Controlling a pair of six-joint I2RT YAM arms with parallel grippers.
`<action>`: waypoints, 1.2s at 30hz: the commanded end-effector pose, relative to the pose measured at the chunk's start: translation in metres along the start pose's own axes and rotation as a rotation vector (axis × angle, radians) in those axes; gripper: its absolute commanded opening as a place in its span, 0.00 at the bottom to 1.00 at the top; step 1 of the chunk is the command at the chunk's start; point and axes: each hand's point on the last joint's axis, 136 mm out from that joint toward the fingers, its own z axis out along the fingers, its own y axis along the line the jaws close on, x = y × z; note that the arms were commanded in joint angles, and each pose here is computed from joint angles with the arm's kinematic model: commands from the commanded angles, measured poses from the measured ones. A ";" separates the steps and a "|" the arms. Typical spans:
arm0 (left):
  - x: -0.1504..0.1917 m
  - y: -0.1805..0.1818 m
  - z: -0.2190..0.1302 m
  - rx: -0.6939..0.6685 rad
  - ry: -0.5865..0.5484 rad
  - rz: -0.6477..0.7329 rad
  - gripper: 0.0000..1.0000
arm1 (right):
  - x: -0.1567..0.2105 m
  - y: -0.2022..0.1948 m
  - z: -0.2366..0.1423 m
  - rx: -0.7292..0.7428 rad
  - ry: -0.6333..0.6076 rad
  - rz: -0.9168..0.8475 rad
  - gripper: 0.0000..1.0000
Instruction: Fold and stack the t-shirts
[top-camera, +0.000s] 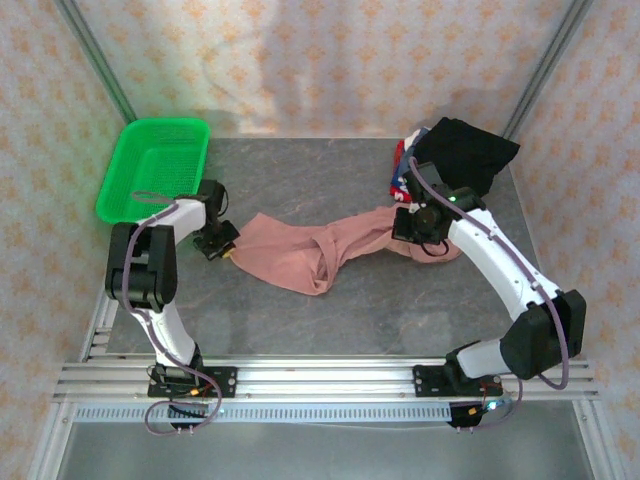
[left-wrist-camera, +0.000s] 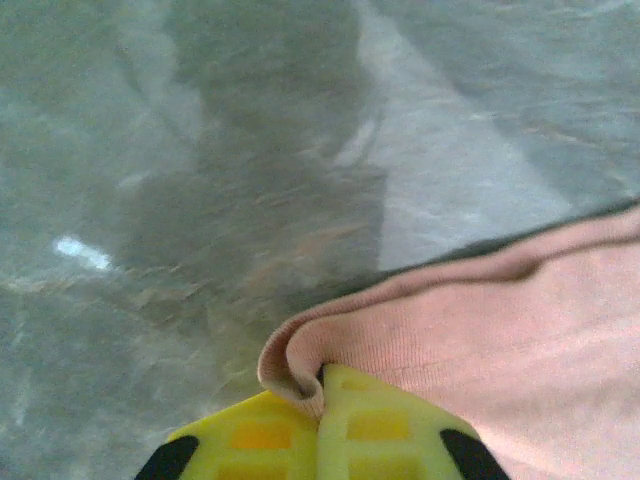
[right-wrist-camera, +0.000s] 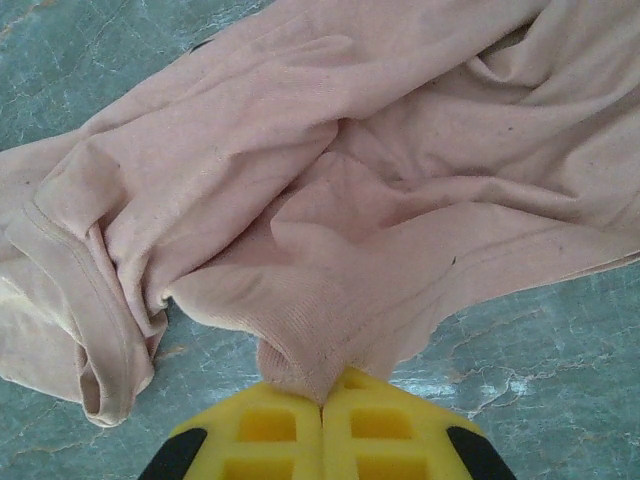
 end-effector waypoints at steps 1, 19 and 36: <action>-0.029 -0.039 -0.001 0.095 -0.085 0.048 0.00 | -0.013 -0.006 -0.007 0.033 -0.037 0.004 0.00; -0.145 -0.087 -0.158 0.274 -0.416 0.037 0.00 | 0.019 -0.075 -0.036 0.149 -0.018 0.062 0.00; -0.153 -0.087 -0.136 0.341 -0.281 -0.008 0.08 | 0.074 -0.039 -0.038 -0.152 0.076 0.081 0.00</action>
